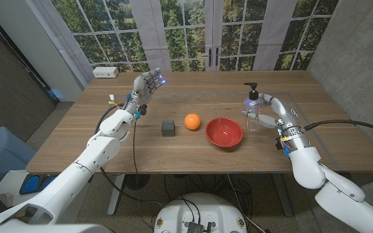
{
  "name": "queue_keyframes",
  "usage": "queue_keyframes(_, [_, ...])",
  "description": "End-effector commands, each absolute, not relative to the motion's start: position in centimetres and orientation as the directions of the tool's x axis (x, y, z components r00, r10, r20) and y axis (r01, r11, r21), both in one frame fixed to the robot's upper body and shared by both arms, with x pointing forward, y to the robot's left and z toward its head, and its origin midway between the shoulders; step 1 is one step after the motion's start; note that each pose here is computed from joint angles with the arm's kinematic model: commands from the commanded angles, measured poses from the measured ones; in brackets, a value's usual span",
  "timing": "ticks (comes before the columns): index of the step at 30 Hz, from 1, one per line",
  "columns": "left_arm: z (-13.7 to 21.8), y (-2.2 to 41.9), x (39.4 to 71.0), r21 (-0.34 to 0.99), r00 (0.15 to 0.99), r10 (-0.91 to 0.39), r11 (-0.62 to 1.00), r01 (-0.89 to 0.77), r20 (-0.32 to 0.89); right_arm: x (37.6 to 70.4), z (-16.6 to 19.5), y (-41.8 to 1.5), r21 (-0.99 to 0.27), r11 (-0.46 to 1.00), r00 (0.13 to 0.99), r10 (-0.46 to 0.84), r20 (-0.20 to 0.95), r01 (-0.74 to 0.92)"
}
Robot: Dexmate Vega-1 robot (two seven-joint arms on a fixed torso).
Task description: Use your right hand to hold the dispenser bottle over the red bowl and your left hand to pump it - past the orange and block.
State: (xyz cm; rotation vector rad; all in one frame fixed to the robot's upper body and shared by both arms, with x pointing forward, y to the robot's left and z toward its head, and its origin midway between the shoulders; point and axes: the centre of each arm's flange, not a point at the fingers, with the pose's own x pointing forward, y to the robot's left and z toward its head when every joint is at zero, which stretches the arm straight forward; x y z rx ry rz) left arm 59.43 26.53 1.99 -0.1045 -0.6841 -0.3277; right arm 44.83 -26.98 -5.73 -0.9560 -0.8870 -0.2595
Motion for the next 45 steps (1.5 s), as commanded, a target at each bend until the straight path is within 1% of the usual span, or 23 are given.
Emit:
queue_keyframes(1, [1.5, 26.3, 59.2, 0.013, 0.719, -0.268, 0.941, 0.339, 0.641, 44.5, -4.9, -26.0, -0.646, 0.476, 0.631, 0.219, 0.744, 0.596])
queue_keyframes(2, [1.5, 26.3, 59.1, 0.015, 0.719, -0.271, 0.940, 0.341, 0.640, 44.6, -4.8, -26.0, -0.659, 0.476, 0.642, 0.227, 0.732, 0.583])
queue_keyframes(4, [1.5, 26.2, 59.0, 0.014, 0.717, -0.267, 0.941, 0.337, 0.644, 44.6, -4.9, -25.8, -0.669, 0.429, 0.640, 0.234, 0.732, 0.607])
queue_keyframes(7, [1.3, 26.1, 58.9, 0.010, 0.716, -0.263, 0.941, 0.337, 0.647, 44.9, -4.6, -26.0, -0.689, 0.441, 0.659, 0.248, 0.709, 0.575])
queue_keyframes(13, [1.3, 26.0, 58.9, 0.009, 0.717, -0.262, 0.942, 0.336, 0.646, 44.9, -4.0, -25.3, -0.728, 0.351, 0.665, 0.302, 0.683, 0.589])
queue_keyframes(16, [1.2, 26.0, 58.8, 0.009, 0.717, -0.258, 0.943, 0.332, 0.647, 45.1, -4.0, -25.2, -0.747, 0.352, 0.680, 0.316, 0.662, 0.564])
queue_keyframes(18, [1.2, 26.0, 58.8, 0.014, 0.719, -0.261, 0.944, 0.330, 0.644, 45.0, -4.2, -25.1, -0.739, 0.335, 0.668, 0.318, 0.672, 0.584])
queue_keyframes(20, [1.1, 25.9, 58.7, 0.006, 0.716, -0.259, 0.942, 0.334, 0.648, 45.1, -4.0, -25.2, -0.752, 0.346, 0.683, 0.320, 0.657, 0.561])
queue_keyframes(22, [1.0, 25.9, 58.5, 0.009, 0.718, -0.255, 0.945, 0.327, 0.648, 45.1, -4.1, -25.0, -0.753, 0.327, 0.682, 0.323, 0.657, 0.571])
queue_keyframes(31, [-0.5, 25.7, 57.5, -0.022, 0.718, -0.245, 0.940, 0.340, 0.651, 45.3, -3.9, -24.8, -0.764, 0.321, 0.689, 0.333, 0.644, 0.559])
queue_keyframes(42, [-2.7, 25.7, 55.7, -0.048, 0.727, -0.216, 0.945, 0.323, 0.651, 45.8, -3.8, -24.3, -0.768, 0.268, 0.686, 0.346, 0.640, 0.581])
queue_keyframes(43, [-2.8, 25.7, 55.5, -0.048, 0.727, -0.213, 0.946, 0.321, 0.653, 45.9, -3.7, -24.4, -0.778, 0.283, 0.695, 0.351, 0.628, 0.560])
queue_keyframes(45, [-3.1, 25.8, 55.1, -0.057, 0.726, -0.202, 0.948, 0.314, 0.658, 45.9, -3.8, -24.2, -0.773, 0.255, 0.690, 0.349, 0.634, 0.581])
